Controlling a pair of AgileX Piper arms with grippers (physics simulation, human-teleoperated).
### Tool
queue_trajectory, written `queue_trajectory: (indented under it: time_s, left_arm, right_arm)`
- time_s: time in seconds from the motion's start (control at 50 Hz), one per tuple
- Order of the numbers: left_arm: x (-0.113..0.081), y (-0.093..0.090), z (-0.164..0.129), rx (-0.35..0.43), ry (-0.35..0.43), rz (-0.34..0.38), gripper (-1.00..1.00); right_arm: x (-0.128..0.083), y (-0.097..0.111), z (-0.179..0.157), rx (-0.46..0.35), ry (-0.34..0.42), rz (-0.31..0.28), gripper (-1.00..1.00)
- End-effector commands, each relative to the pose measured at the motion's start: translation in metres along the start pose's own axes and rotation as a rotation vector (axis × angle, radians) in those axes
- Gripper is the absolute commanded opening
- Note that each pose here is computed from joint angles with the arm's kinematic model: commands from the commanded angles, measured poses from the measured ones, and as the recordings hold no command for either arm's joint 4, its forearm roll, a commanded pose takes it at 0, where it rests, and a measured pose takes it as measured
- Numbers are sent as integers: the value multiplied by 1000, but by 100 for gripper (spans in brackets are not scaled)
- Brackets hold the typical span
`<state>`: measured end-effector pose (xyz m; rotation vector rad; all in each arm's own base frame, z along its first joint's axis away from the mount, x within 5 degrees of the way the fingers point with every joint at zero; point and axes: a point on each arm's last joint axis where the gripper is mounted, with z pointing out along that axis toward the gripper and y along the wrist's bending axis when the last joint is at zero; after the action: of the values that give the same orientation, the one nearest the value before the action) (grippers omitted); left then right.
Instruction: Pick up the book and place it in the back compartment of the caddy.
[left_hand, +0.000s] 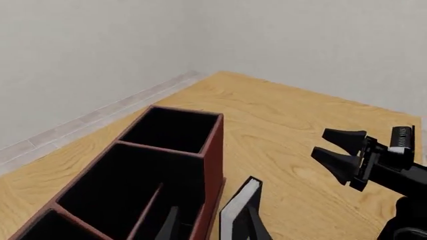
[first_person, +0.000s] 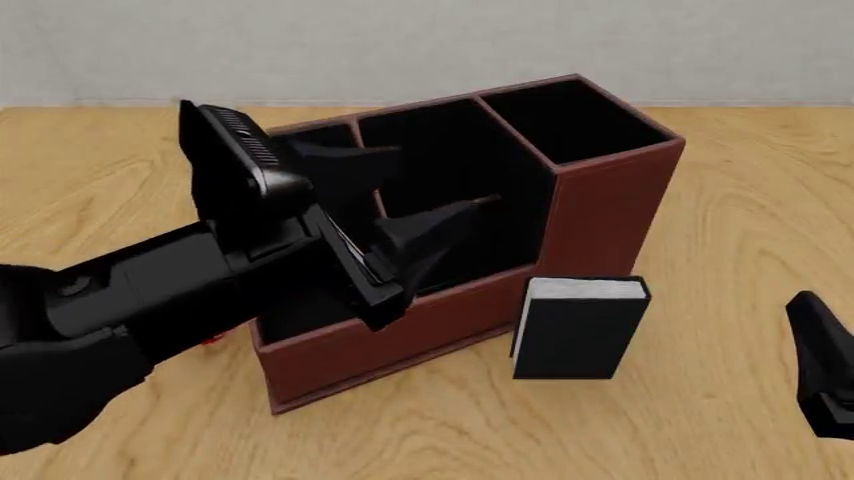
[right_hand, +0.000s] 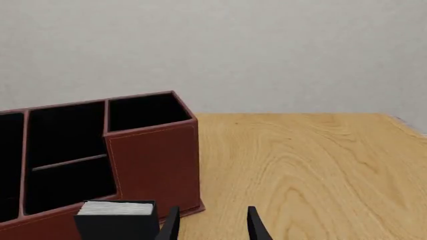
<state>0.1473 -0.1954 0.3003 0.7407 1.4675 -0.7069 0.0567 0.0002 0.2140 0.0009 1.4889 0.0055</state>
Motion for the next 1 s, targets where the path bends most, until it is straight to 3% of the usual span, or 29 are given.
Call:
queue_trajectory:
  time_s: [0.02,0.34,0.72,1.0]
  left_arm:
    - [6,-7,8,28,25,-2,100]
    - [18,-23,32,83,71,6,100]
    - [48,-19,47,64,133,-12,100]
    - [59,-20,55,67,163,0,100]
  right_arm:
    - [0,0,0,0,-2,-2,100]
    - [0,0,0,0,-1,-1,100]
    - [0,0,0,0,1,1,100]
    - [0,0,0,0,0,0,100]
